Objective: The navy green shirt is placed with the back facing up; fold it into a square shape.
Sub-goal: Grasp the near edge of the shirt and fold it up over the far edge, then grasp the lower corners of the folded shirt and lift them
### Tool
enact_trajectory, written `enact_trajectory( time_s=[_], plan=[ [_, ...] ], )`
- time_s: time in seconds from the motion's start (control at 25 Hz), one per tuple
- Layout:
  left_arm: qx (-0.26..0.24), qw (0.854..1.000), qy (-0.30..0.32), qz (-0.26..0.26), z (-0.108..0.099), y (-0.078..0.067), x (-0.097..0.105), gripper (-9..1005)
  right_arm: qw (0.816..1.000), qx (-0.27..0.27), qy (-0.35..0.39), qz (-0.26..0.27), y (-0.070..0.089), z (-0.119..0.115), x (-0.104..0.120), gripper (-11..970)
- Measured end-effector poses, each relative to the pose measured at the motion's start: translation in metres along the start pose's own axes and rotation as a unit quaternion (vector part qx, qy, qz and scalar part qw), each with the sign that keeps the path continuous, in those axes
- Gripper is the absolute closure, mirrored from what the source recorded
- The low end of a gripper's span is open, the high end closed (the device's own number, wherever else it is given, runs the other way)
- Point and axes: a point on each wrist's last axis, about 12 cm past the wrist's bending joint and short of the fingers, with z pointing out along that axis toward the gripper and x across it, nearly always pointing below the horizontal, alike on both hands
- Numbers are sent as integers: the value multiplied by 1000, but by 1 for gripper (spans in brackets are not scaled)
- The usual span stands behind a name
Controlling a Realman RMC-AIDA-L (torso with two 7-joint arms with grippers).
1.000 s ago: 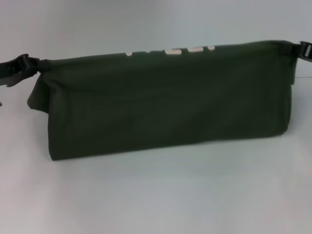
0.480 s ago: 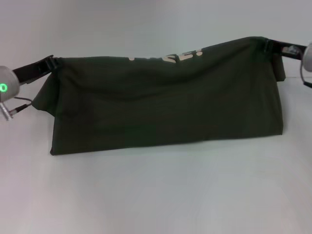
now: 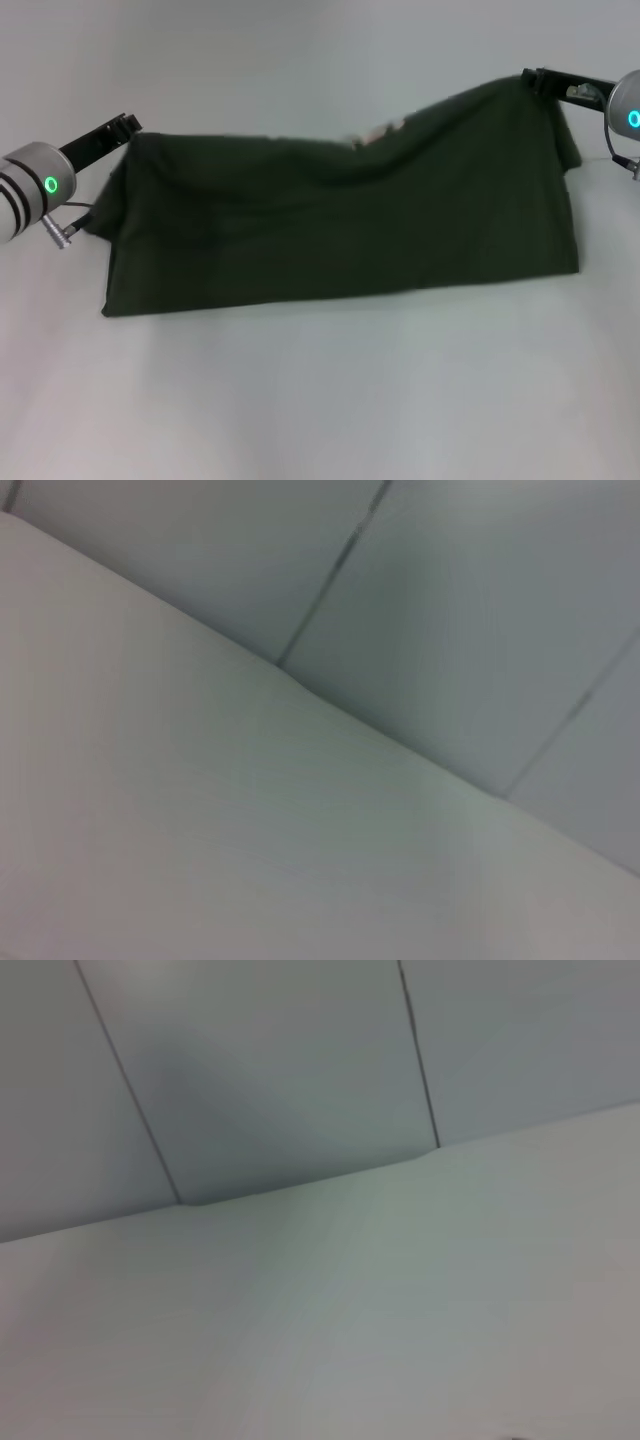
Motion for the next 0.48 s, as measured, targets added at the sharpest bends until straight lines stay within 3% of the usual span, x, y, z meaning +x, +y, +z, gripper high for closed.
enact_trajectory(
  time_s=[0.16, 0.48],
  plan=[
    [-5, 1000, -14, -15, 1, -1, 1, 814, 1000, 4, -1, -9, -1, 0, -4, 575],
    [-1, 1000, -14, -18, 0, 1, 1, 634, 1000, 7, -4, -23, -10, -4, -8, 429]
  ],
)
